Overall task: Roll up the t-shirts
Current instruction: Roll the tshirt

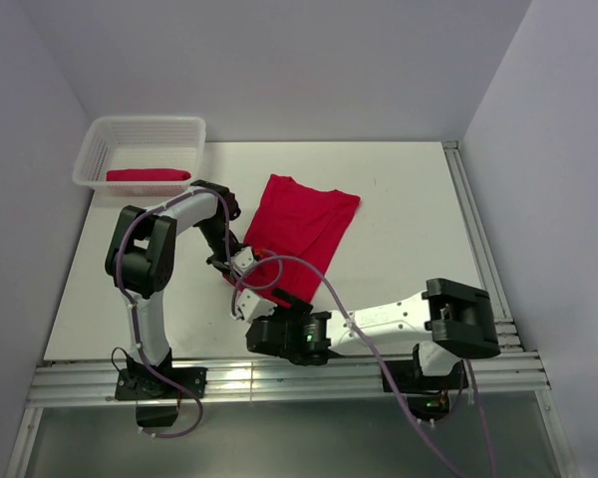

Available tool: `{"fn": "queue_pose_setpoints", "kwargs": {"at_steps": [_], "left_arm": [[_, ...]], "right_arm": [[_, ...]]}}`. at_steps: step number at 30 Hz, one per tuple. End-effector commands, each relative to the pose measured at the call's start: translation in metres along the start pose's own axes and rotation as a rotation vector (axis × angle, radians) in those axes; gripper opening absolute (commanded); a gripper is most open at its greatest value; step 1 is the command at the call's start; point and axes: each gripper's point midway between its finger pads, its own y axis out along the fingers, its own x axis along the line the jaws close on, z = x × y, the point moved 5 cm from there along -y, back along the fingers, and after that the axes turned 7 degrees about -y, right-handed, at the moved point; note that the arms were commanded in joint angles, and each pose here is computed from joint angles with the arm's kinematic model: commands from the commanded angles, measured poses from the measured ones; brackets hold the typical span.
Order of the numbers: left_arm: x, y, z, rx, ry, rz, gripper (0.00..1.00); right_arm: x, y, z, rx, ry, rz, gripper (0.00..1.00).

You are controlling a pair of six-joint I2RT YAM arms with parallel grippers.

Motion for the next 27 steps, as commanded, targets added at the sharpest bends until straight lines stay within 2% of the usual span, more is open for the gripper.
{"fn": "queue_pose_setpoints", "kwargs": {"at_steps": [1, 9, 19, 27], "left_arm": [[-0.006, 0.007, 0.008, 0.050, 0.150, 0.091, 0.00], [-0.002, 0.005, 0.008, 0.065, 0.168, 0.090, 0.00], [0.007, 0.007, -0.003, 0.077, 0.196, 0.092, 0.00], [0.011, 0.009, -0.005, 0.087, 0.196, 0.101, 0.00]], "right_arm": [[-0.004, 0.004, -0.010, 0.017, -0.139, 0.077, 0.86], [0.007, 0.025, -0.001, 0.140, -0.261, 0.107, 0.88], [0.009, 0.047, 0.020, 0.253, -0.303, 0.210, 0.88], [0.008, 0.062, 0.038, 0.326, -0.294, 0.225, 0.76]]}}
